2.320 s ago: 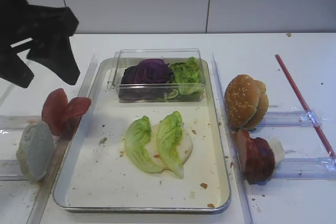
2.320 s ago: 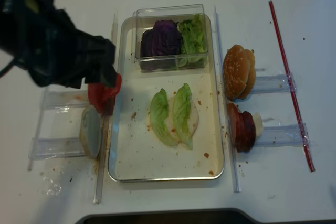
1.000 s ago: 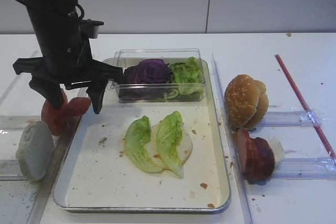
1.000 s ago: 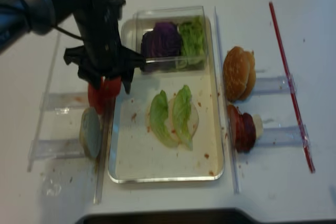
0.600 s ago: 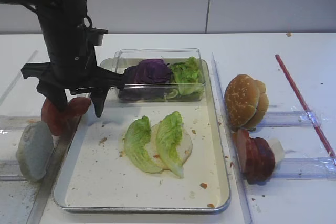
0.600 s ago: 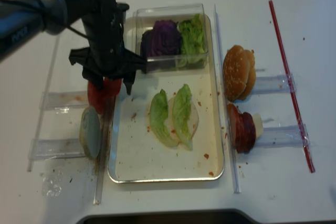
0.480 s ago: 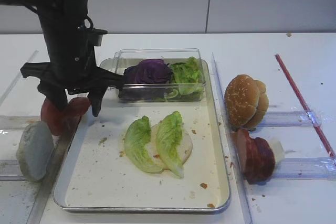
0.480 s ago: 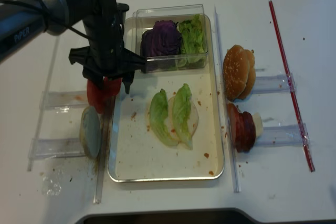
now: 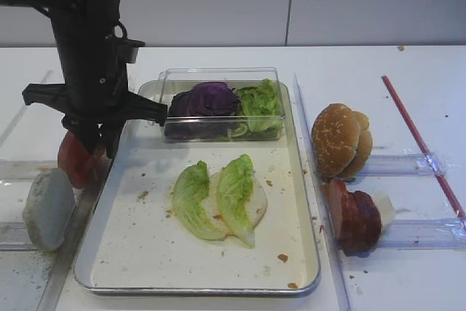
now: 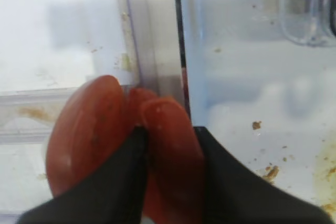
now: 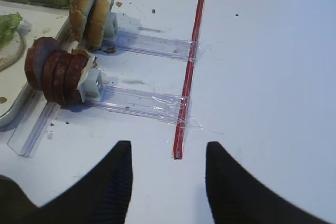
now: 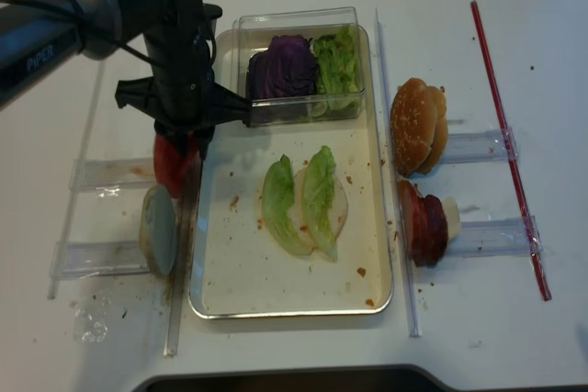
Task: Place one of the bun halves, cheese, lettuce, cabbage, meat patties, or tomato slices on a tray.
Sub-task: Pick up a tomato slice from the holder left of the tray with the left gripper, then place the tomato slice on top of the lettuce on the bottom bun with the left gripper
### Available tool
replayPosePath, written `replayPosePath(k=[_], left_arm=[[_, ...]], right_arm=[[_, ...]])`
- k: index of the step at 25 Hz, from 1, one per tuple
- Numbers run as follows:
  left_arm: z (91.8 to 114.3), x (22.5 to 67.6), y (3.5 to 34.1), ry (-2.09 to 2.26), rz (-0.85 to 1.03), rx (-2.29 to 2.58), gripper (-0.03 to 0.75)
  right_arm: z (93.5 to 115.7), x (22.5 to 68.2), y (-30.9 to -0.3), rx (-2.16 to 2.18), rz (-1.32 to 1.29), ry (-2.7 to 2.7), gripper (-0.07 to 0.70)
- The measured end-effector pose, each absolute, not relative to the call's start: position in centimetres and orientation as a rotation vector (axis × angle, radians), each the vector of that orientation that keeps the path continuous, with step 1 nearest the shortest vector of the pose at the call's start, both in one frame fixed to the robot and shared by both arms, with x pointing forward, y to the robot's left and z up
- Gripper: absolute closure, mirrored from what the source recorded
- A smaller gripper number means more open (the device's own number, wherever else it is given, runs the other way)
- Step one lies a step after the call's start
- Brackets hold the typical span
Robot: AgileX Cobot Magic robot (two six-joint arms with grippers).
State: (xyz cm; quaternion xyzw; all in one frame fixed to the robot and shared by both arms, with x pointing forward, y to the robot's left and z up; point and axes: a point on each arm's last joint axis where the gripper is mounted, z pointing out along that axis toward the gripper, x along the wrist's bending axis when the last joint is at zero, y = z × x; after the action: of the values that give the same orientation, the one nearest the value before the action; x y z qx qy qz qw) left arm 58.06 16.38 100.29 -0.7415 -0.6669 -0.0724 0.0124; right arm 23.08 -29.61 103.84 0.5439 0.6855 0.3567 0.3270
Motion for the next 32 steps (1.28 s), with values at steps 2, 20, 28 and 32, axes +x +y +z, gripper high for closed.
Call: replayPosePath(k=[2,20,28,32], left_arm=[[100.3,58.1,16.4,-2.075,-0.231,-2.307,0.575],[103.6,59.5,15.8,-2.143,-0.312,-2.361,0.662],[107.0,57.6,15.2,-2.277,-0.149,-2.451,0.662],[108.2,56.5,14.0,-2.305,0.080,-2.560,0.663]], right_arm=[[103.8,23.1,-29.6,1.425,0.934,1.796,0.258],[103.8,23.1,-29.6,1.429,0.936,1.794,0.258],[103.8,23.1,-29.6,1.429,0.936,1.794,0.258],[103.8,23.1,-29.6,1.427,0.935,1.795,0.258]])
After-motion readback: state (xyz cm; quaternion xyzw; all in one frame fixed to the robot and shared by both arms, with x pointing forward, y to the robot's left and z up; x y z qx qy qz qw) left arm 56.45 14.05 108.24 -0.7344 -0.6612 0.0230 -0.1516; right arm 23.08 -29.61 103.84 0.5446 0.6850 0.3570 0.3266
